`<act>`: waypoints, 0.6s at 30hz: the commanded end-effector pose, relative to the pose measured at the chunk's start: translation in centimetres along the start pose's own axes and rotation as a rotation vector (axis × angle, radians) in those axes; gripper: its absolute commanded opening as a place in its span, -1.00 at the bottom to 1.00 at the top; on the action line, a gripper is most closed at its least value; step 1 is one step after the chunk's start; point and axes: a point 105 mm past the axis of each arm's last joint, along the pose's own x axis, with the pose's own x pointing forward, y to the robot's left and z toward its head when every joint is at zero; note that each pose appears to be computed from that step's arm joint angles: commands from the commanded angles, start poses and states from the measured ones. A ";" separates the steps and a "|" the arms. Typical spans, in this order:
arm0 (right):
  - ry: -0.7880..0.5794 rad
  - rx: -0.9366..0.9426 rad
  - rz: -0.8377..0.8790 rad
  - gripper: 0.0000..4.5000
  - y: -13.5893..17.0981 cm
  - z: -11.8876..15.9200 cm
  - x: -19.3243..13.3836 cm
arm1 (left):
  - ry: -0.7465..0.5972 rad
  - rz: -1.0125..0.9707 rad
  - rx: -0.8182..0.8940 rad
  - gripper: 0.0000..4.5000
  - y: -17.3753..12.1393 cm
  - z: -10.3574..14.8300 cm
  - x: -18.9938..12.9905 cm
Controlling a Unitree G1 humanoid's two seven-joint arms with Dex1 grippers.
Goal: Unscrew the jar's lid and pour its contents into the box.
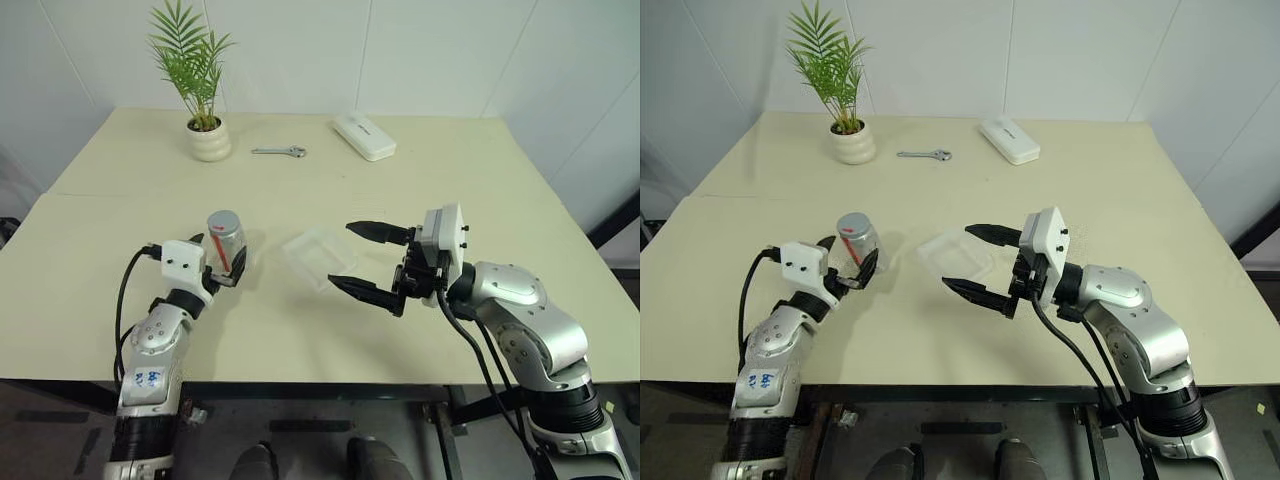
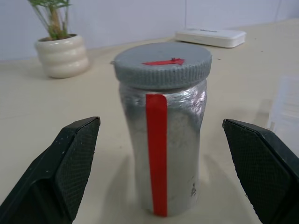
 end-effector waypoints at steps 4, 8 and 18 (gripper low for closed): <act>-0.030 -0.042 -0.003 0.99 0.5 1.0 0.2 | -0.069 -0.010 0.036 1.00 0.4 1.4 1.7; -0.034 -0.042 -0.006 0.99 0.6 1.0 0.3 | -0.077 -0.012 0.039 1.00 0.5 1.4 2.2; -0.043 -0.038 -0.039 1.00 0.6 1.0 0.3 | -0.053 -0.048 0.031 0.04 -0.4 0.5 3.0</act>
